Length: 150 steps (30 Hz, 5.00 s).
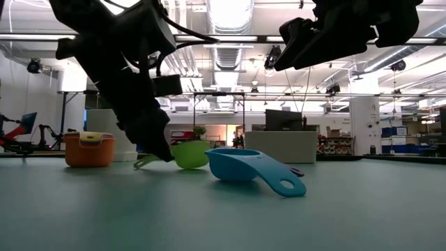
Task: Nest measuring cups in basket
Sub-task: Stack the green measuring cup on top of the yellow measuring cup
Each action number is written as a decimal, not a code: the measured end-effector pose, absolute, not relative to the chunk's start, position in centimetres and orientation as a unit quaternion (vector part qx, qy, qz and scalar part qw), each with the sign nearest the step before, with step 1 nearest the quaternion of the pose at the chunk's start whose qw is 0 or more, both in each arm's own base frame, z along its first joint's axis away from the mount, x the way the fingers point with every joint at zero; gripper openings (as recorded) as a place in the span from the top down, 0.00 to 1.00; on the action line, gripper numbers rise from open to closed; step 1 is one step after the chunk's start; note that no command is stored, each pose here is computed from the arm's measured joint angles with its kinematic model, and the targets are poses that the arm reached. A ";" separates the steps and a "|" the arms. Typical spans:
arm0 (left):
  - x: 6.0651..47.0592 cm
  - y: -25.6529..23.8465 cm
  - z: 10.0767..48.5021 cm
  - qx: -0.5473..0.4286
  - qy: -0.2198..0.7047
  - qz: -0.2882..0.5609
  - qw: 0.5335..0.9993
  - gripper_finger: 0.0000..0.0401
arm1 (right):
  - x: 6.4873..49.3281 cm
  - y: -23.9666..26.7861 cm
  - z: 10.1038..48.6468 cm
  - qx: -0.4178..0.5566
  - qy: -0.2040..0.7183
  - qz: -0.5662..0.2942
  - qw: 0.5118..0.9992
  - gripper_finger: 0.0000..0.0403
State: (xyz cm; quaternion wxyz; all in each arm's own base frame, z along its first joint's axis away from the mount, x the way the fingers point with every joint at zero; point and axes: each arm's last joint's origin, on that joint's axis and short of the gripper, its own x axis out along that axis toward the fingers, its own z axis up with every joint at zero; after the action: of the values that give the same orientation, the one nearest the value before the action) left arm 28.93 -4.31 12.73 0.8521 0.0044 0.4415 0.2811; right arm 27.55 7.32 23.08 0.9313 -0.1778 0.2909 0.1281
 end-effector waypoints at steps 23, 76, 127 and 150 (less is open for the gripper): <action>30.7 -5.8 16.7 -0.010 0.433 0.326 0.840 1.00 | 27.5 7.3 23.1 -0.174 0.292 0.127 0.932 0.53; 18.0 -2.1 27.9 -0.160 0.579 0.459 0.654 1.00 | 27.5 7.5 22.7 -0.179 0.266 0.131 0.938 0.53; 22.0 -4.7 20.6 0.037 0.653 0.483 0.582 1.00 | 27.6 7.5 22.9 -0.182 0.256 0.130 0.941 0.53; 21.9 -4.7 20.4 0.032 0.654 0.486 0.578 0.86 | 27.6 7.5 22.7 -0.184 0.257 0.131 0.940 0.53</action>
State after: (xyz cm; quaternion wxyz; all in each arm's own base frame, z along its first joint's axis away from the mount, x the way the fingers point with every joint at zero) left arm 21.86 -4.67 20.43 0.5785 0.0323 0.6542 0.4862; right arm 27.57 7.53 22.73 0.9396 -0.1838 0.2573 0.1312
